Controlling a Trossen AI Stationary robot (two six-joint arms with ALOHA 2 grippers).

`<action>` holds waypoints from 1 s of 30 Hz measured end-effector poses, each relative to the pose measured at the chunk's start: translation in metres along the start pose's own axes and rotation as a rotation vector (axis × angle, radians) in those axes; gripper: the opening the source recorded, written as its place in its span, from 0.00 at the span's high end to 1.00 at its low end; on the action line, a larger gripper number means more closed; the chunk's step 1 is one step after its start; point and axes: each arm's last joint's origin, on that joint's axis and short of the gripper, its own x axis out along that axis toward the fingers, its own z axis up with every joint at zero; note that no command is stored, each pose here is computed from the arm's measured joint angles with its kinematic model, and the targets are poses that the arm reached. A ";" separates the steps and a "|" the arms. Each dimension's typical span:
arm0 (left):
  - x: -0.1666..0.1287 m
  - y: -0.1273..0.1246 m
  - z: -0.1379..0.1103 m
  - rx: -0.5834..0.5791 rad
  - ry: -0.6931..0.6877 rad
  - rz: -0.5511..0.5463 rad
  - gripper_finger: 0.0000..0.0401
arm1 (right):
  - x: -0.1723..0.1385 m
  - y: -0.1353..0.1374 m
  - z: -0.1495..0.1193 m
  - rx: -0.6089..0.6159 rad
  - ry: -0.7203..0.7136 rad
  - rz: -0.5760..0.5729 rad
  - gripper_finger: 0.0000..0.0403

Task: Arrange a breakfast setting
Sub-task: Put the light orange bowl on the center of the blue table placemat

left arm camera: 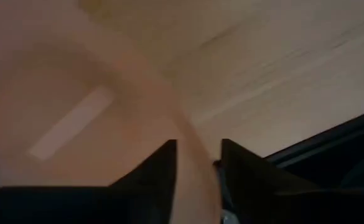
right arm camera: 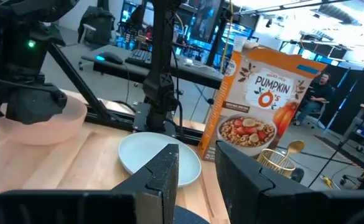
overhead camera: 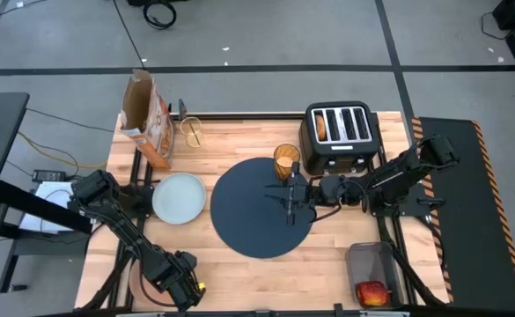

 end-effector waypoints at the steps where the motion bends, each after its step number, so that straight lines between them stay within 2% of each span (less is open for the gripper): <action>1: 0.000 0.000 0.000 -0.003 0.011 0.006 0.74 | -0.001 0.001 0.001 -0.005 -0.003 0.005 0.72; 5: -0.002 0.000 0.001 0.046 0.031 0.013 0.95 | -0.007 0.019 0.006 -0.069 -0.024 0.065 0.72; 9: -0.011 -0.002 -0.001 0.199 0.056 0.071 0.96 | -0.016 0.044 0.018 -0.093 0.010 0.079 0.72; 13: -0.048 -0.010 -0.009 0.418 0.007 0.174 0.98 | -0.027 0.072 0.030 -0.182 0.135 0.069 0.72; 16: -0.085 -0.017 -0.011 0.638 -0.044 0.226 0.98 | -0.036 0.087 0.042 -0.186 0.157 0.049 0.72; 20: -0.117 -0.027 -0.003 1.078 -0.148 0.275 0.98 | -0.050 0.103 0.053 -0.151 0.139 0.032 0.72; 22: -0.121 -0.029 0.005 1.298 -0.194 0.341 0.98 | -0.058 0.110 0.055 -0.123 0.139 0.027 0.72; 24: -0.123 -0.033 0.018 1.461 -0.244 0.404 0.98 | -0.066 0.117 0.056 -0.078 0.145 0.017 0.72; 26: -0.125 -0.037 0.037 1.533 -0.273 0.448 0.98 | -0.073 0.122 0.055 -0.035 0.162 0.019 0.72; 30: -0.125 -0.042 0.091 1.579 -0.240 0.484 0.98 | -0.083 0.131 0.053 0.069 0.193 0.043 0.72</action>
